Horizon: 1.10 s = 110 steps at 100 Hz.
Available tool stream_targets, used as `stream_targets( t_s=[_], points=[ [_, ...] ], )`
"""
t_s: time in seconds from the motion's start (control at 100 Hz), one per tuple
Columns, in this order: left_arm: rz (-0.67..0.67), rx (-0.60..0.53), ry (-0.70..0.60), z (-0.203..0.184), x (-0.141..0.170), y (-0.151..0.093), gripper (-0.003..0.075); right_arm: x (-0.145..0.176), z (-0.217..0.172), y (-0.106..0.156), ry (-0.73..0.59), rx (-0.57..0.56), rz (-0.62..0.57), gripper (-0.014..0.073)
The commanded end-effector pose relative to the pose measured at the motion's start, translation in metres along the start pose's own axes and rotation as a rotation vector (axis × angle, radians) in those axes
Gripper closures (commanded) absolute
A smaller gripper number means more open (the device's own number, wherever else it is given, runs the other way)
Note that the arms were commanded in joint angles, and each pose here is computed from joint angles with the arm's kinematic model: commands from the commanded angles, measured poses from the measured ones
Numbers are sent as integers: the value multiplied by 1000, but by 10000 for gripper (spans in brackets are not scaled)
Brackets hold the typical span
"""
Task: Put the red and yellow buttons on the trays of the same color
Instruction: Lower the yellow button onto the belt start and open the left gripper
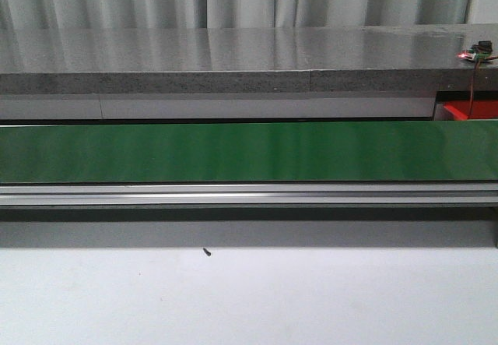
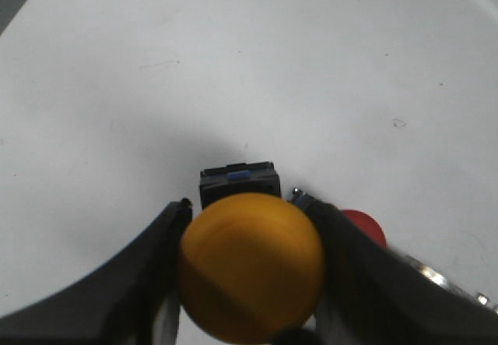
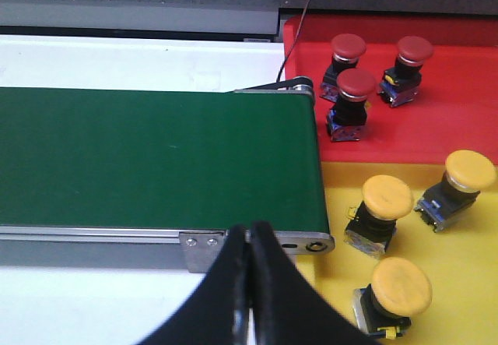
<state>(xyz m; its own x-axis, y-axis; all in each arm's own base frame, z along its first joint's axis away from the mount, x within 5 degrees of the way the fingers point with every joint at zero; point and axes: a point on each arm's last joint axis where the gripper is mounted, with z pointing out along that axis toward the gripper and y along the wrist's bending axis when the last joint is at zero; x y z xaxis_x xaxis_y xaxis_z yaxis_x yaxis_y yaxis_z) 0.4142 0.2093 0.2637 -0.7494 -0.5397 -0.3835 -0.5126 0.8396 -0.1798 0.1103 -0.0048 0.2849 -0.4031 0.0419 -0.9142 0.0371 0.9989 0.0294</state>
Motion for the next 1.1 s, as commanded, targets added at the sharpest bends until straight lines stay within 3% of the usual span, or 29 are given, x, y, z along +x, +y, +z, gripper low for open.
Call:
stream_targets(
  t_s=[0.0, 0.26, 0.54, 0.83, 1.09],
  points=[
    [59, 35, -151, -63, -7, -20, 533, -14, -4, -1, -100, 10, 3, 713],
    [156, 62, -207, -113, 9, -53, 533, -14, -4, -1, -101, 10, 3, 713],
    [255, 105, -229, -136, 41, -81, 533, -14, -4, -1, -101, 9, 6, 713],
    [318, 148, -229, -122, 77, -105, 533, -14, -4, -1, -101, 9, 6, 713],
    [350, 155, -141, -86, 105, -115, 533, -14, -4, 0, -101, 7, 10, 713]
  ],
)
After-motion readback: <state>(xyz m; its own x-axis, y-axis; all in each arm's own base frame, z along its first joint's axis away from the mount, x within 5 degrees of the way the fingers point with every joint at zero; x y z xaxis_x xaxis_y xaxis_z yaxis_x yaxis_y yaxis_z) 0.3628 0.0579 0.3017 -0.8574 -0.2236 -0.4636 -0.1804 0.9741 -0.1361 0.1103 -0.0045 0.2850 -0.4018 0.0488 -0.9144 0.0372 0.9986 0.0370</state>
